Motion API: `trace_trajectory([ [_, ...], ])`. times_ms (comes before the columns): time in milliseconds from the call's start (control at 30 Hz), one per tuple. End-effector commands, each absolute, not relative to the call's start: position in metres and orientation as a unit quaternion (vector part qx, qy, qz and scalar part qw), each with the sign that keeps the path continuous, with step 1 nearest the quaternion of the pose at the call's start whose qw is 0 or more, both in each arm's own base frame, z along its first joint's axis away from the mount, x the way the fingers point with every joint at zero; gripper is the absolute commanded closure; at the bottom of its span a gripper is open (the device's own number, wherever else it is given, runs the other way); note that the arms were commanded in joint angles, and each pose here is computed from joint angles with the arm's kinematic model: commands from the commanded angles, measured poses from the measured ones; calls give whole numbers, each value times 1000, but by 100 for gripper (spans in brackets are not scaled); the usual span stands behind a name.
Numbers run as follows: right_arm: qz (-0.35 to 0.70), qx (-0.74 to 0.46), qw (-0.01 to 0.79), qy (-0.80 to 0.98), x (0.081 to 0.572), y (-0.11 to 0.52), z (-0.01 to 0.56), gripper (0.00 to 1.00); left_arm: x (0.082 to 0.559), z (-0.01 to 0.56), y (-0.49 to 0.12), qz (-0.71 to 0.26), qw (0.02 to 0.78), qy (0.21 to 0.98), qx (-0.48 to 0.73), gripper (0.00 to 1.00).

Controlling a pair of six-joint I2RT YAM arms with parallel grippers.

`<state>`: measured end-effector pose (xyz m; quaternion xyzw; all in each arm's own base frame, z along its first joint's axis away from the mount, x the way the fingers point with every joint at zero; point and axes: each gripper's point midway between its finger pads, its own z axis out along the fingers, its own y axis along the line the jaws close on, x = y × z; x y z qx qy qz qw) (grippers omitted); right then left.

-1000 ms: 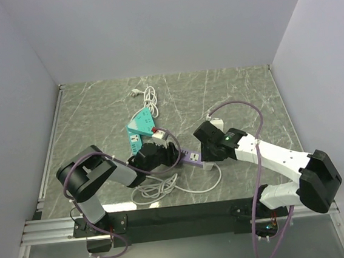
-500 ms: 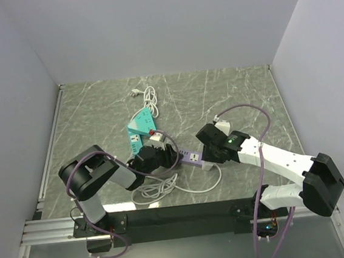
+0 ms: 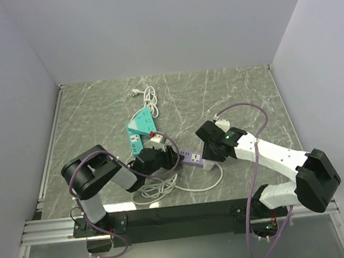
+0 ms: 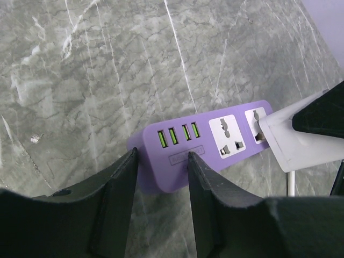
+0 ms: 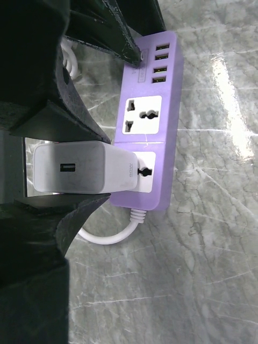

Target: Insert the plug

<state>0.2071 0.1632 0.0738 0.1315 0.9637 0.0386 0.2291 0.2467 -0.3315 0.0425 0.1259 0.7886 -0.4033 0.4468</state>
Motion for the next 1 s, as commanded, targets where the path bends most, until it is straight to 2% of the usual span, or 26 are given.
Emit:
trace_trajectory([
  [0, -39, 111, 184, 976, 189, 131, 48, 100, 227, 41, -342, -430, 420, 785, 148, 54],
  [467, -52, 94, 165, 980, 184, 139, 32, 100, 225, 37, -345, -436, 414, 785, 151, 56],
  [667, -72, 88, 152, 982, 164, 143, 12, 100, 226, 37, -344, -432, 414, 787, 148, 57],
  [967, -49, 105, 134, 984, 139, 148, -16, 100, 225, 38, -346, -437, 411, 786, 149, 57],
])
